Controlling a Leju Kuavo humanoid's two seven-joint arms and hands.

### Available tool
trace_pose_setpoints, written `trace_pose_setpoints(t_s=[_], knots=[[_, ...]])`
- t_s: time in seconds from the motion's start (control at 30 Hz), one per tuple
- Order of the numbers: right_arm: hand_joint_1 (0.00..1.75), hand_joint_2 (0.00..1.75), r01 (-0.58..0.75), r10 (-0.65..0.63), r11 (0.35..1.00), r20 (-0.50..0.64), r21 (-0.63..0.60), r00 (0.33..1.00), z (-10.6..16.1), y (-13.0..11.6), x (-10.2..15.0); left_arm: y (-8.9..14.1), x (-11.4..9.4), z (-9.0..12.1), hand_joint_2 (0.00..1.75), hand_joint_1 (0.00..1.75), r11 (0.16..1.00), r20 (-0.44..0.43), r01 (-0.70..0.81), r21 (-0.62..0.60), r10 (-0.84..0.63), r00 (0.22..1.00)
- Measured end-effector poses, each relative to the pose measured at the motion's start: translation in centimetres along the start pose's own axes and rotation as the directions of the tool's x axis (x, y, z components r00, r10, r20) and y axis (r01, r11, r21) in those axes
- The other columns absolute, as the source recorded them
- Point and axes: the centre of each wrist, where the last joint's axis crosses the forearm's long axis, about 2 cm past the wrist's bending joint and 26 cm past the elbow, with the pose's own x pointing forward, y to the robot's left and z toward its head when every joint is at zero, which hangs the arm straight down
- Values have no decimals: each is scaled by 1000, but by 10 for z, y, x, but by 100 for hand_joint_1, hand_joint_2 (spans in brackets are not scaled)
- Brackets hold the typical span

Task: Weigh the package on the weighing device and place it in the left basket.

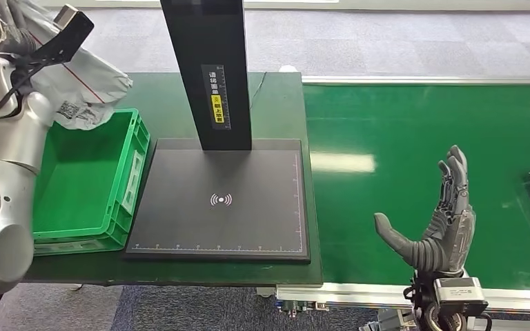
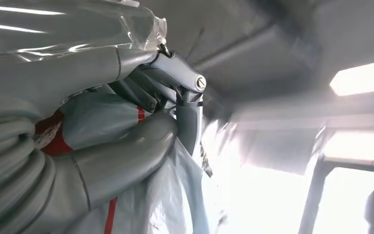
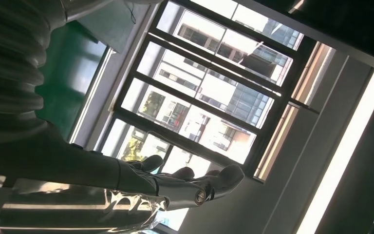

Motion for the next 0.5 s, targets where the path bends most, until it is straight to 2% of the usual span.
trace_pose_setpoints(t_s=[0.1,0.2,0.37,0.5], knots=[[0,175,-8,8,1000,1,-2,1000,-1,-2,-1,-7,2,-1,175,175,987,-67,39,-156,-50,997],[0,175,-12,12,1000,-1,-1,1000,-1,-4,-1,-15,3,1,175,175,940,-87,87,-331,-122,989],[0,175,-17,17,1000,-1,5,1000,-2,-7,-2,-29,5,10,175,175,809,-55,154,-567,-224,973],[0,175,-21,21,1000,0,7,1000,-3,-9,-3,-38,7,18,175,175,667,1,176,-724,-255,967]])
